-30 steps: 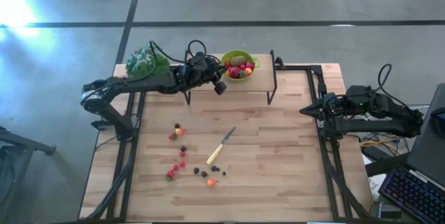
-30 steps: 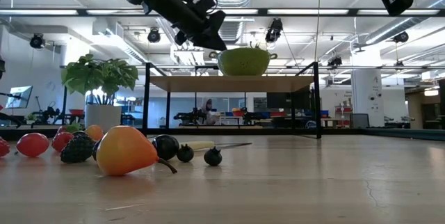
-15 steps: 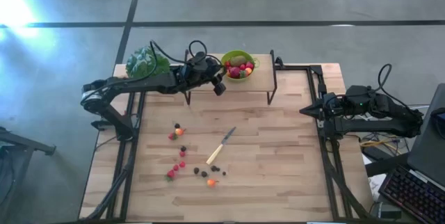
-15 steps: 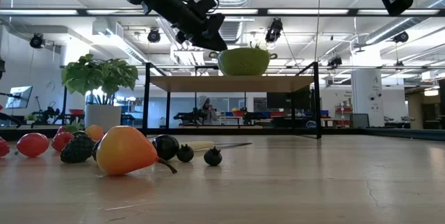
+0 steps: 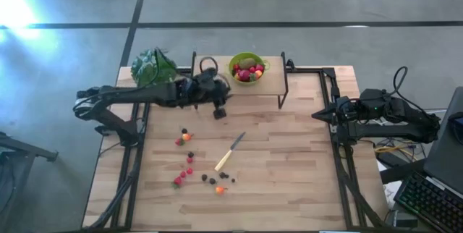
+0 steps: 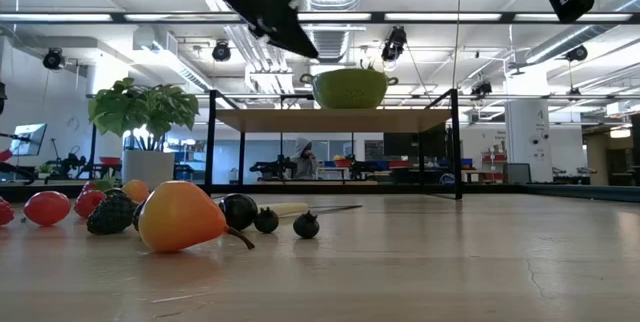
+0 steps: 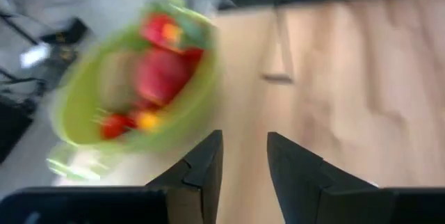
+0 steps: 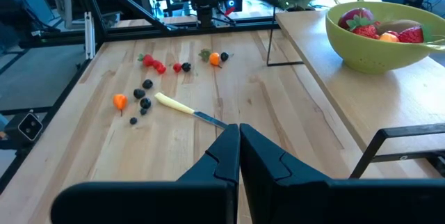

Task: Pick & Place Fruit
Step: Put the blackberry into the strainer bowl

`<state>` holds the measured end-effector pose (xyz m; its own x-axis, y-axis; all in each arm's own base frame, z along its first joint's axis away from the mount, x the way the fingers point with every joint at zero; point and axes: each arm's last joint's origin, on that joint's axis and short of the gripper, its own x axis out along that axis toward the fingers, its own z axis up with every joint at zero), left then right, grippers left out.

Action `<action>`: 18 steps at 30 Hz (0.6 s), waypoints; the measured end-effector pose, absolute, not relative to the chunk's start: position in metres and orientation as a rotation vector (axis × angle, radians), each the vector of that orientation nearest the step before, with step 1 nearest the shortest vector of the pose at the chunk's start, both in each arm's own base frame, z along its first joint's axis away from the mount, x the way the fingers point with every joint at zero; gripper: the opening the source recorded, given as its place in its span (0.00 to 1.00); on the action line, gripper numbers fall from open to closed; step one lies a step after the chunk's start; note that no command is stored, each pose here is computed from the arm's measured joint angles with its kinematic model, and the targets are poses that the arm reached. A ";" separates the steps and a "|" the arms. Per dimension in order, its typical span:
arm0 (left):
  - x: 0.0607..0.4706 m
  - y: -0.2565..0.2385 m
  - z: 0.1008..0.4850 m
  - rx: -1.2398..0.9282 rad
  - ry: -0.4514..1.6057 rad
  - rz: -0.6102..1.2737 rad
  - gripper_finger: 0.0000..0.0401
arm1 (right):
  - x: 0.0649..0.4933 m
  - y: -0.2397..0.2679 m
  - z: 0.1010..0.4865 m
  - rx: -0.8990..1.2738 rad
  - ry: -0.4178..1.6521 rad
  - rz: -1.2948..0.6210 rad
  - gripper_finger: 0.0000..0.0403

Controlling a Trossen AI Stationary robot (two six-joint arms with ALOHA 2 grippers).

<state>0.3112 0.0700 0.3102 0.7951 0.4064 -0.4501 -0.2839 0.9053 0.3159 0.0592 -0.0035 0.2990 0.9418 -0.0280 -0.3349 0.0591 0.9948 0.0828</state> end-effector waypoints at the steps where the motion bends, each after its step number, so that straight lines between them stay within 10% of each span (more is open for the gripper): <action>1: 0.310 0.062 0.309 0.245 0.563 0.347 0.29 | 0.059 -0.004 0.299 0.092 0.340 -0.045 0.02; 18: 0.274 -0.108 0.268 0.372 0.873 -0.184 0.28 | 0.059 -0.004 0.299 0.092 0.340 -0.045 0.02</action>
